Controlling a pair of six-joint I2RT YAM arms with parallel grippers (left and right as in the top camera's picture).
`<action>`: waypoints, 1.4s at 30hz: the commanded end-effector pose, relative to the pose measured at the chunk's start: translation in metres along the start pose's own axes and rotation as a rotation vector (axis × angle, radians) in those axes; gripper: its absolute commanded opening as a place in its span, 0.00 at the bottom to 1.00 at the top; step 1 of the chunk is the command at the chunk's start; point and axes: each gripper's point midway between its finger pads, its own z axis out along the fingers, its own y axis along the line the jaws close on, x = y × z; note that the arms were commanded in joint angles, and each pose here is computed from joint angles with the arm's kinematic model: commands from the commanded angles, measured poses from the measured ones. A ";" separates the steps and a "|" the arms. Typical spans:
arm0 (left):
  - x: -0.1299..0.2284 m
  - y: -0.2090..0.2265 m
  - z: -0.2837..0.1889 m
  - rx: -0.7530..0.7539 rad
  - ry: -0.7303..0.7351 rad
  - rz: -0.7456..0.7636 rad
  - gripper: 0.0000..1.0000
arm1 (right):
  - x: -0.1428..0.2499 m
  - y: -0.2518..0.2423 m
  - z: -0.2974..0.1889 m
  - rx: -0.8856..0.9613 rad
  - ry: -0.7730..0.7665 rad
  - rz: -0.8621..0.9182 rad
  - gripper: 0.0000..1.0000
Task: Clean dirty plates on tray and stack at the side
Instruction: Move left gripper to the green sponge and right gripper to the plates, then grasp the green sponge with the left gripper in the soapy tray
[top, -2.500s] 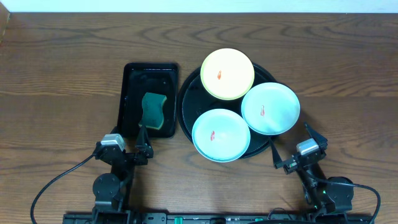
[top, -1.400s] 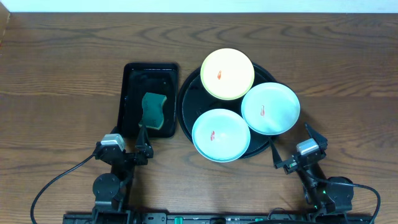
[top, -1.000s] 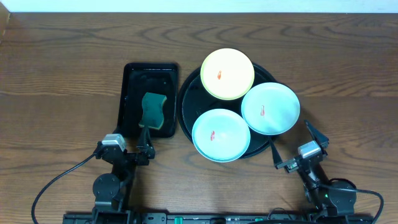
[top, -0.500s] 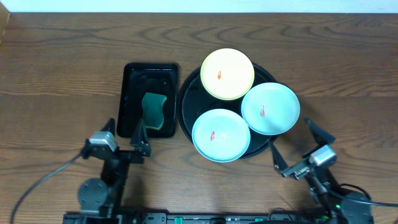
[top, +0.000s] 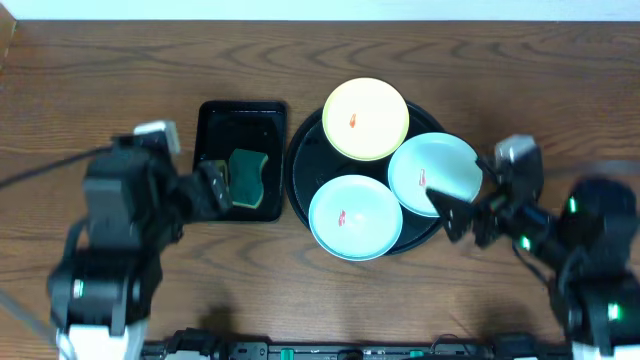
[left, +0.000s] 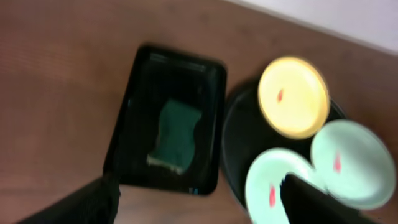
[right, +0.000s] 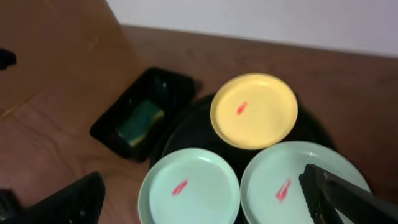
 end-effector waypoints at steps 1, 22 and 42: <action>0.008 0.003 0.019 -0.022 0.102 -0.017 0.84 | -0.007 -0.008 0.015 -0.011 0.048 0.036 0.99; 0.095 0.032 0.169 -0.155 0.587 -0.018 0.71 | 0.027 0.002 0.045 -0.179 0.234 0.289 0.98; 0.129 0.065 0.264 -0.221 0.649 0.217 0.36 | 0.034 0.003 0.043 -0.176 0.260 0.309 0.96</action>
